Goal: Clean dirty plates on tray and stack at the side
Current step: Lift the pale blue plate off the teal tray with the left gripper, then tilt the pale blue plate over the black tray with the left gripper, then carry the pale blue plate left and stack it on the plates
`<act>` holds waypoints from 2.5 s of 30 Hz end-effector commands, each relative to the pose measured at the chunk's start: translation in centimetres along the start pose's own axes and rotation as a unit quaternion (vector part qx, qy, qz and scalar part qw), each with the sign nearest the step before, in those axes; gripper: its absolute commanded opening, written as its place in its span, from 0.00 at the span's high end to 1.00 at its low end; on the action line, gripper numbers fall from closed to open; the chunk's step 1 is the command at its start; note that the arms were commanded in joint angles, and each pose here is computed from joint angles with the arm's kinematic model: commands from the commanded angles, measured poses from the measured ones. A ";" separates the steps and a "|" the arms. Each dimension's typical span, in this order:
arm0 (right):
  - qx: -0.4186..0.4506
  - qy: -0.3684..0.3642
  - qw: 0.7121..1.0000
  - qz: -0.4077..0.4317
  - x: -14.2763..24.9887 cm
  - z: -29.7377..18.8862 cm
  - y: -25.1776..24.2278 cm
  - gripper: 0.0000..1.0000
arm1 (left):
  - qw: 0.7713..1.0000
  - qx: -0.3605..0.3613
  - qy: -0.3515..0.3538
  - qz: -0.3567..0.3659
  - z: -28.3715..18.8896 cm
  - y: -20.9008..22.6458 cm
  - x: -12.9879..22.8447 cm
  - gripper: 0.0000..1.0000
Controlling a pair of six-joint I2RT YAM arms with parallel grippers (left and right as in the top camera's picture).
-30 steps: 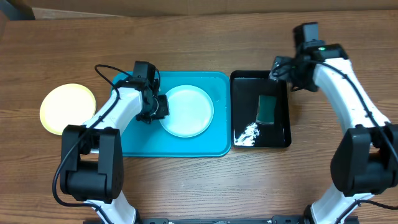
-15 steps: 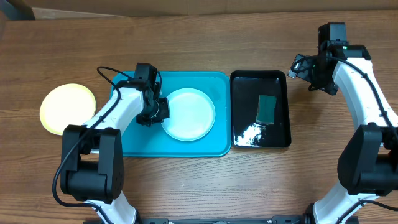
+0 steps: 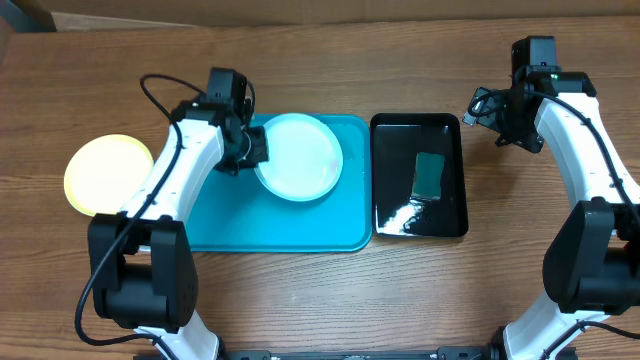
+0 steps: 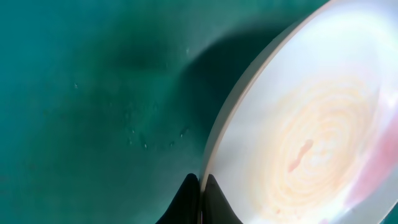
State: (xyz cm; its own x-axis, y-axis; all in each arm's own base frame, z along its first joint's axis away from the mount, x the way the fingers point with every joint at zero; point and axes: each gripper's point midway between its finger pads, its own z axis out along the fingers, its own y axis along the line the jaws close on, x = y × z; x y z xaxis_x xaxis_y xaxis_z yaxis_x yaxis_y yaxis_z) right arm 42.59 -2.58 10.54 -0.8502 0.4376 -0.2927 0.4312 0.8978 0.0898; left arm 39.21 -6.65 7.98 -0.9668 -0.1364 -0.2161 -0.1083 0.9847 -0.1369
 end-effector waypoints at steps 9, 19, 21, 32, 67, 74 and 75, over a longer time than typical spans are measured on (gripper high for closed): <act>-0.004 -0.013 1.000 0.001 -0.7 -0.7 0.2 0.00 | 0.993 0.030 -0.102 0.043 -7.5 -4.2 -5.3 0.96; -0.004 -0.013 1.000 0.001 -0.7 -0.7 0.2 0.00 | 0.979 -0.009 -0.165 0.116 -9.3 -10.7 -5.2 0.96; -0.004 -0.013 1.000 0.001 -0.7 -0.7 0.2 0.00 | 0.975 -0.021 -0.179 0.131 -9.5 -12.0 -4.9 0.96; -0.004 -0.013 1.000 0.001 -0.7 -0.7 0.2 0.00 | 0.924 -0.144 -0.287 0.208 -12.4 -17.6 -2.3 0.96; -0.004 -0.013 1.000 0.001 -0.7 -0.7 0.2 0.00 | 0.885 -0.163 -0.347 0.264 -14.8 -23.5 3.6 0.96; -0.004 -0.013 1.000 0.001 -0.7 -0.7 0.2 0.00 | 0.955 -0.031 -0.223 0.192 -10.6 -21.5 1.8 0.96; -0.004 -0.013 1.000 0.001 -0.7 -0.7 0.2 0.00 | 0.961 -0.013 -0.206 0.182 -10.2 -21.0 1.3 0.96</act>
State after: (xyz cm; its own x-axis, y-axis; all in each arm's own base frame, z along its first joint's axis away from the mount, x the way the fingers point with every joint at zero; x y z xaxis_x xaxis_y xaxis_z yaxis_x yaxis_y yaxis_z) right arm 42.60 -2.58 10.54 -0.8499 0.4379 -0.2931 0.4316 0.8976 0.0898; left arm 36.91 -26.70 20.09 -0.6746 0.3671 -0.6404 0.1872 0.9243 0.3326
